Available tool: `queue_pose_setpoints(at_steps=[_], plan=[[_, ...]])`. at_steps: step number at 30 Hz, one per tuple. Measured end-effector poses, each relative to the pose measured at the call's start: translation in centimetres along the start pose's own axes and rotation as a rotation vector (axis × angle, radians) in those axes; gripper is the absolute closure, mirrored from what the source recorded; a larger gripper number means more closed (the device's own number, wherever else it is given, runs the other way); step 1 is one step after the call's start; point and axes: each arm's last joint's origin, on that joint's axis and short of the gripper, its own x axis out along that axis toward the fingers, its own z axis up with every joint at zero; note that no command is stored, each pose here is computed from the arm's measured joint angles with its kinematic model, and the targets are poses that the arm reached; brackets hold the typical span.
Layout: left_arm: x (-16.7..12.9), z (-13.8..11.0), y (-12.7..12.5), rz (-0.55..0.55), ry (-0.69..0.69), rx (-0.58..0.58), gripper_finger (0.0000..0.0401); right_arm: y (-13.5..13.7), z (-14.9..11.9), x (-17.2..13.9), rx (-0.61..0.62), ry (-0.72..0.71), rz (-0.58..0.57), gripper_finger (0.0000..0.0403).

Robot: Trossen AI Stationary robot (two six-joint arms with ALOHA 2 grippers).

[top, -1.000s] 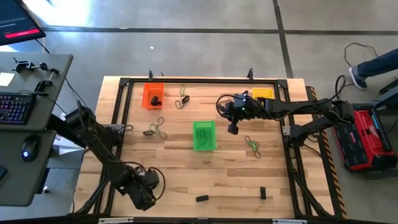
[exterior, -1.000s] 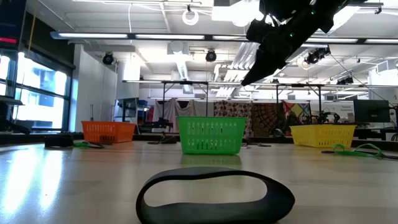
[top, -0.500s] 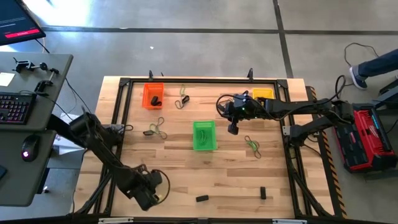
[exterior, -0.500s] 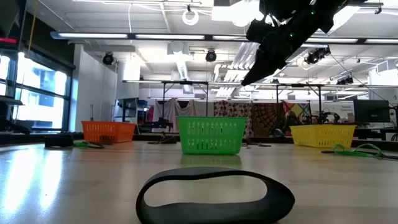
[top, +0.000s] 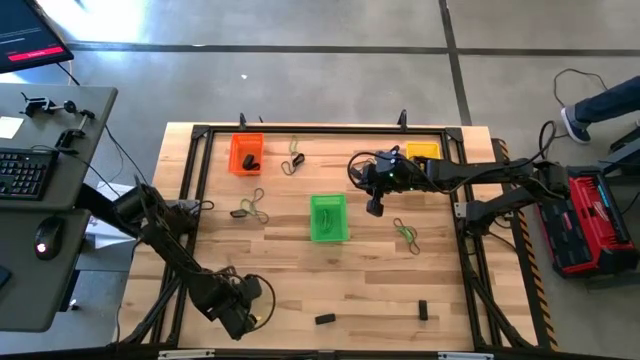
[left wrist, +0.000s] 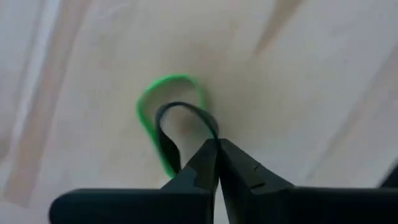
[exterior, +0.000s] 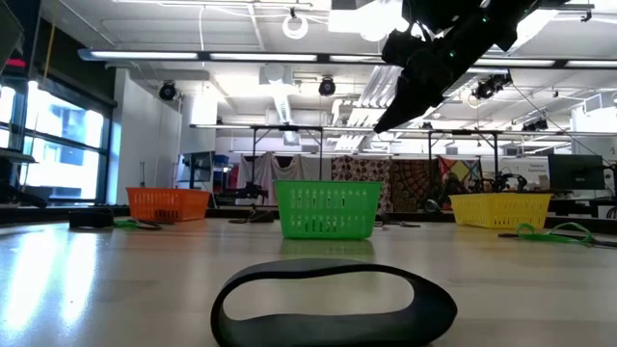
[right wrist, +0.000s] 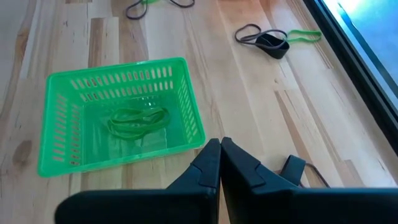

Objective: Sort rubber bands into baskets
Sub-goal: Put the black rubber band into the orange bin

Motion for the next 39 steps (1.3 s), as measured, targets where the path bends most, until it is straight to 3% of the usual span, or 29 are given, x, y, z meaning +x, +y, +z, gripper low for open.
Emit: queue_pose_setpoints(at_steps=[9, 20, 29, 39], plan=[[-3.3, 0.4, -0.2, -0.183, -0.043, -0.020, 0.0400, 0.0, 0.0, 0.0, -0.033, 0.000, 0.000, 0.0403], [-8.7, 3.6, 2.9, -0.316, -0.156, -0.072, 0.0400, 0.0, 0.0, 0.0, -0.033, 0.000, 0.000, 0.0403], [-10.3, 10.1, 8.9, -0.241, -0.249, -0.186, 0.0401, 0.0, 0.0, 0.0, -0.033, 0.000, 0.000, 0.0403], [-11.0, 16.7, 18.5, -0.205, -0.299, -0.269, 0.0401, 0.0, 0.1, 0.0, -0.055, -0.015, -0.002, 0.0403]])
